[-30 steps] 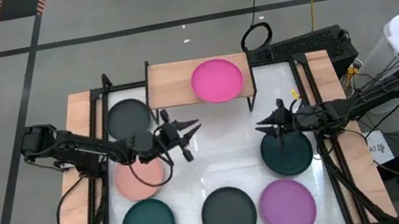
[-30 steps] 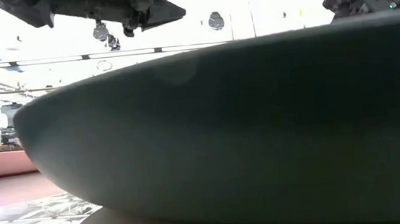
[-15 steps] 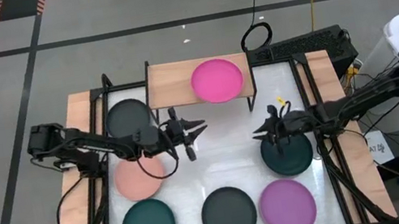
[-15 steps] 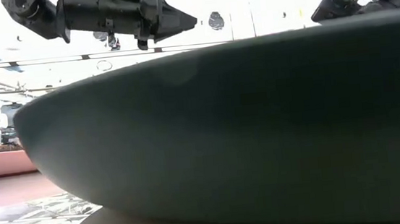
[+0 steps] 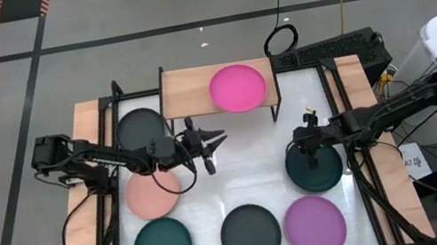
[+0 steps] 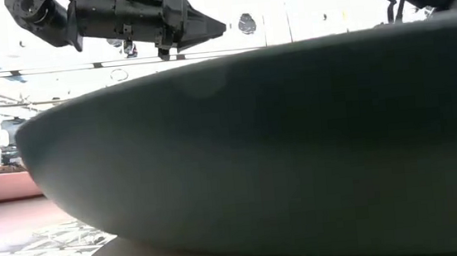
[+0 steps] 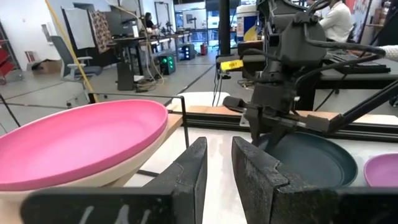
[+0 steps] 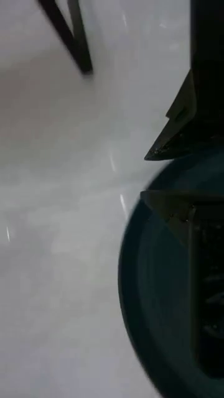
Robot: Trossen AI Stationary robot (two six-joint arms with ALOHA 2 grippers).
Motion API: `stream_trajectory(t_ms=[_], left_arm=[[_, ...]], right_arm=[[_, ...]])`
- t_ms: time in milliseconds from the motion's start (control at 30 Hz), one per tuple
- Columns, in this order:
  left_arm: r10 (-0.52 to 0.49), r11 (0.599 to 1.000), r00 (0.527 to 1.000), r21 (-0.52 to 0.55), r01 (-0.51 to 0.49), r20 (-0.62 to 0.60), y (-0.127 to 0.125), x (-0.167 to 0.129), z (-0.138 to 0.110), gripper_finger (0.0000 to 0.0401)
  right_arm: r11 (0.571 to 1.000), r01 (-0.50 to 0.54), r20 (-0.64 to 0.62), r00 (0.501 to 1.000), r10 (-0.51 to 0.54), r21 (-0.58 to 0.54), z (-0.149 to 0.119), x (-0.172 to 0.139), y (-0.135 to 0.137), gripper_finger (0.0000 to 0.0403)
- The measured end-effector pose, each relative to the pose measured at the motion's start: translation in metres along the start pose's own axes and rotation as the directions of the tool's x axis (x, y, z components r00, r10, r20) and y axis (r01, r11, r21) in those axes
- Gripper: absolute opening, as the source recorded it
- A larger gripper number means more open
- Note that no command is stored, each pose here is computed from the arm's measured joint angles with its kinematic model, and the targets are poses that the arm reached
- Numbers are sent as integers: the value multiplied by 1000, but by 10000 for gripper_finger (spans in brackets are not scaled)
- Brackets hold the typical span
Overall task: Place and stack plates onto a shelf
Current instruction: Stack the right dark green plate o top of the pink plate on the shelf
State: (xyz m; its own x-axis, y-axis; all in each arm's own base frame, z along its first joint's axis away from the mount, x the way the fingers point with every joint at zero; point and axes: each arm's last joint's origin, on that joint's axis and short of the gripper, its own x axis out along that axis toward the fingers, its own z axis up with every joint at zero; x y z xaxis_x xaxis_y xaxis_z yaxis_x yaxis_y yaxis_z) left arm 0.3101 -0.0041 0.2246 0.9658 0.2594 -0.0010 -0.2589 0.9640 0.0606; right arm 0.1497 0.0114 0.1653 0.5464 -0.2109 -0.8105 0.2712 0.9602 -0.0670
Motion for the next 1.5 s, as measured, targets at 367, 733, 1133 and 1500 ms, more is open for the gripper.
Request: stream_trajectory(t_ms=[367,733,1133,1500], left_arm=[[-26,1000,1000,-17,26,0,-1,0,0,81],[-26,1000,1000,-17,26,1,-1,0,0,81],[-26,1000,1000,-15,26,-4,-1,0,0,81],[-26,1000,1000,-15,26,-4,-1,0,0,81]], right_arm=[[998,-3,-26,1000,4,61,-11,13,-10,74],[992,46,-53,998,-40,116,-19,26,-20,167],[977,4,-75,997,12,213,-17,33,-23,197],[979,2,-70,997,13,203,-16,35,-22,58]])
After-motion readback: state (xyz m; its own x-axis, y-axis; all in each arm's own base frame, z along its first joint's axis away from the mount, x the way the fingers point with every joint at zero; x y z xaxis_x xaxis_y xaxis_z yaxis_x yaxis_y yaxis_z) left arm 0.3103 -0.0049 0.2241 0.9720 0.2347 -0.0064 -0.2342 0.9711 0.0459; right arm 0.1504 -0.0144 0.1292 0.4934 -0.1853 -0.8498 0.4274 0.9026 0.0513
